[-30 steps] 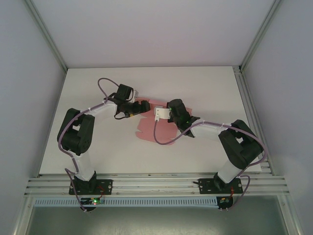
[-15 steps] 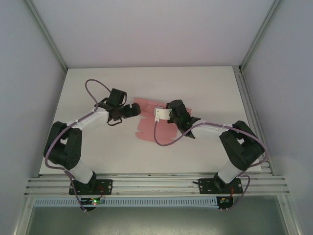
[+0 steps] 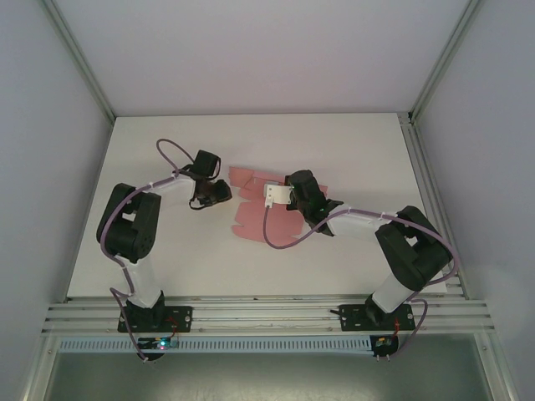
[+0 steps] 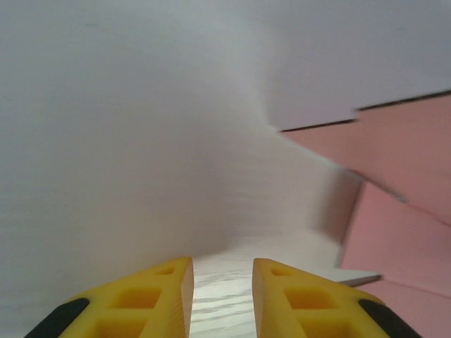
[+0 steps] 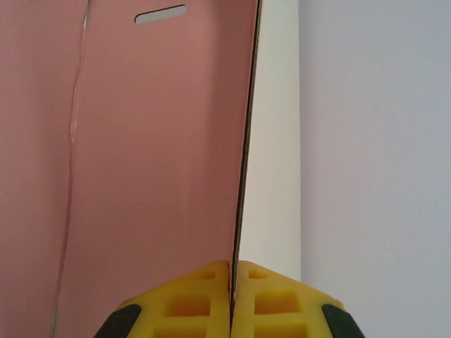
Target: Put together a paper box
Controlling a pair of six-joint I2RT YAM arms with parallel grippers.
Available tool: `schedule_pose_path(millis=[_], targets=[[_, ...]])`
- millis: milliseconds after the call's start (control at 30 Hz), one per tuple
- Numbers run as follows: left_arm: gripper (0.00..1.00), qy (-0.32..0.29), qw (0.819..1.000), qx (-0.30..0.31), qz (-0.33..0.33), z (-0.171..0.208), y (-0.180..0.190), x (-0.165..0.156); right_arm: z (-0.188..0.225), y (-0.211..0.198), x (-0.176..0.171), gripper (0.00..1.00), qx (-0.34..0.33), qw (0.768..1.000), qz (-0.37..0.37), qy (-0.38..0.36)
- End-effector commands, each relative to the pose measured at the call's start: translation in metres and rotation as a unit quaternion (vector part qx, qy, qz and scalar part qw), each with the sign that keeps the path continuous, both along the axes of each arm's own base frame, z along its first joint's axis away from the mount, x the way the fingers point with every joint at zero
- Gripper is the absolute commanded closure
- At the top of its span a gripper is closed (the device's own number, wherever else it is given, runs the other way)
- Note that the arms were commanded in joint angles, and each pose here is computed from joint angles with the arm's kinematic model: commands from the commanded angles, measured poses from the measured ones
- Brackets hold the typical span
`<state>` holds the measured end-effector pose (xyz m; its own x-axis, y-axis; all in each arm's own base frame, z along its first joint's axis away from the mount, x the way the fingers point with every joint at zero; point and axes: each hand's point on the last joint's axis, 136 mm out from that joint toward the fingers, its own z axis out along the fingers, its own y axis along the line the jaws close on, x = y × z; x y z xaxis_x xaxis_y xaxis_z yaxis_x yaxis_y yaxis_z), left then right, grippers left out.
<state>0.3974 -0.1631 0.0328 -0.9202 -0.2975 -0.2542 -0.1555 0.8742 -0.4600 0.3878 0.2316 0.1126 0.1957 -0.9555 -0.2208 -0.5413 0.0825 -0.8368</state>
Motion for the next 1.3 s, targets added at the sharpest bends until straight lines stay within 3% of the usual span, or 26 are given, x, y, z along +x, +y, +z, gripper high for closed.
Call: schedule_pose_path(millis=[0, 167, 600, 867, 1000, 1267], targets=[[0.74, -0.017, 0.998, -0.051, -0.018, 0.002, -0.023, 0.012, -0.038, -0.011, -0.017, 1.00, -0.038, 0.997, 0.004, 0.063], [0.90, -0.009, 0.996, -0.070, -0.046, -0.005, -0.036, 0.011, -0.039, -0.010, -0.017, 1.00, -0.037, 0.997, 0.004, 0.068], [0.90, -0.125, 0.953, -0.223, -0.160, 0.060, -0.089, 0.016, -0.044, -0.010, -0.020, 1.00, -0.037, 0.996, 0.005, 0.085], [0.90, -0.111, 0.945, -0.223, -0.211, 0.053, -0.118, 0.001, -0.042, -0.007, -0.022, 1.00, -0.030, 0.996, 0.010, 0.086], [0.86, -0.128, 0.933, -0.269, -0.204, 0.061, -0.126, -0.001, -0.042, -0.006, -0.022, 1.00, -0.027, 0.996, 0.012, 0.089], [0.83, -0.090, 0.969, -0.161, -0.162, 0.035, -0.089, -0.014, -0.037, -0.015, -0.017, 1.00, -0.032, 0.997, -0.005, 0.075]])
